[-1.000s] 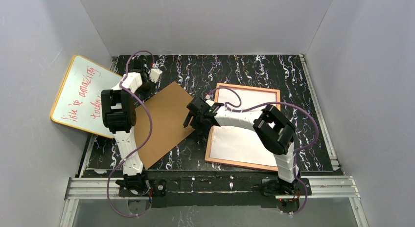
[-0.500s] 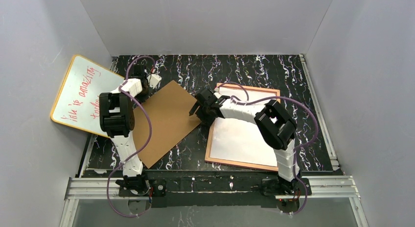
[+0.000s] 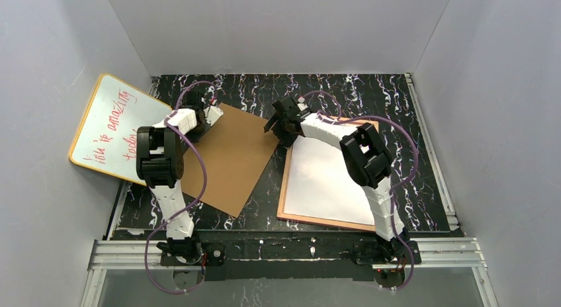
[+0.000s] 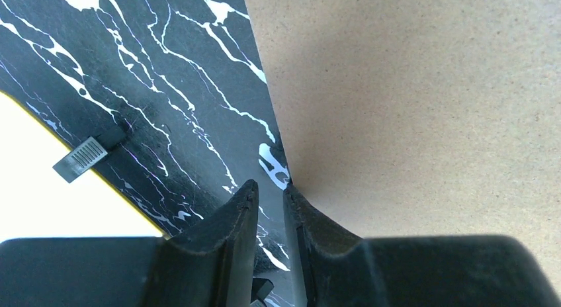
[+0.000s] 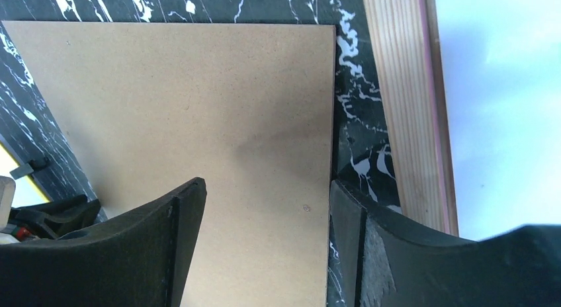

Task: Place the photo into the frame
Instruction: Adjust the photo frame item at the center of the board.

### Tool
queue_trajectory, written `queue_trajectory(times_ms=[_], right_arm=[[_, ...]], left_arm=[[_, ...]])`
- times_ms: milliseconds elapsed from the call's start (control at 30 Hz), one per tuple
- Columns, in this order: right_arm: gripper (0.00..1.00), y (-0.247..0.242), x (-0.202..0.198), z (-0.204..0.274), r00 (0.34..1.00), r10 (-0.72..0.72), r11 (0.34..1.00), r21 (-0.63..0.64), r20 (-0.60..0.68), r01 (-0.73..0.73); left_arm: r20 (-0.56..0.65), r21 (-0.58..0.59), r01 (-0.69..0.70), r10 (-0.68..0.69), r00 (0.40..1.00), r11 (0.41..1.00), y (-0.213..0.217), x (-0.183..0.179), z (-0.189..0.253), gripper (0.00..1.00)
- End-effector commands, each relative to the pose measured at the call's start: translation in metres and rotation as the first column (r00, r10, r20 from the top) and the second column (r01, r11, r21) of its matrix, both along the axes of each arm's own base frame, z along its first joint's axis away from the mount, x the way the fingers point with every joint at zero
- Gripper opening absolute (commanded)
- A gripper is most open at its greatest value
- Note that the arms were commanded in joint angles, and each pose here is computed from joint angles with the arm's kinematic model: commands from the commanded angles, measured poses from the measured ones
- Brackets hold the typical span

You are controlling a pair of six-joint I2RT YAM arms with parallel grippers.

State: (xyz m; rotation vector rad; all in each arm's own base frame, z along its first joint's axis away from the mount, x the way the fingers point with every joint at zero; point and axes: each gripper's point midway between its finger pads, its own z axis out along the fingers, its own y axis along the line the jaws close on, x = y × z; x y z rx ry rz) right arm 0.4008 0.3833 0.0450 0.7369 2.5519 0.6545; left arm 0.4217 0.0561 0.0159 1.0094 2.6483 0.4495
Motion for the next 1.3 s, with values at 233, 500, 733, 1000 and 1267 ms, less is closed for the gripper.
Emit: queue_trajectory(times_ms=[233,500,733,1000,1267], right_arm=[[0.92,0.013,-0.067,0.010,0.990,0.138,0.980,-0.138,-0.041,-0.142],[0.99,0.019,-0.132,0.007,0.978,0.170,0.950,-0.244,-0.120,-0.195],[0.99,0.031,-0.169,0.000,0.965,0.215,0.953,-0.183,-0.151,-0.241],[0.99,0.038,-0.163,-0.013,0.973,0.181,0.968,-0.148,-0.146,-0.202],[0.99,0.025,-0.117,-0.017,0.993,0.071,0.984,-0.155,-0.092,-0.085]], left_arm=[[-0.372,-0.249,-0.111,0.011,0.928,0.962,-0.022,-0.092,-0.039,0.21],[-0.354,-0.203,-0.097,0.019,0.935,0.974,-0.009,-0.106,-0.043,0.21],[-0.355,-0.148,-0.079,0.022,0.935,0.986,0.001,-0.116,-0.050,0.20],[-0.366,-0.124,-0.029,-0.018,0.931,0.992,0.004,-0.133,-0.052,0.19],[-0.469,-0.237,0.044,-0.154,0.870,0.970,-0.045,-0.172,-0.061,0.18]])
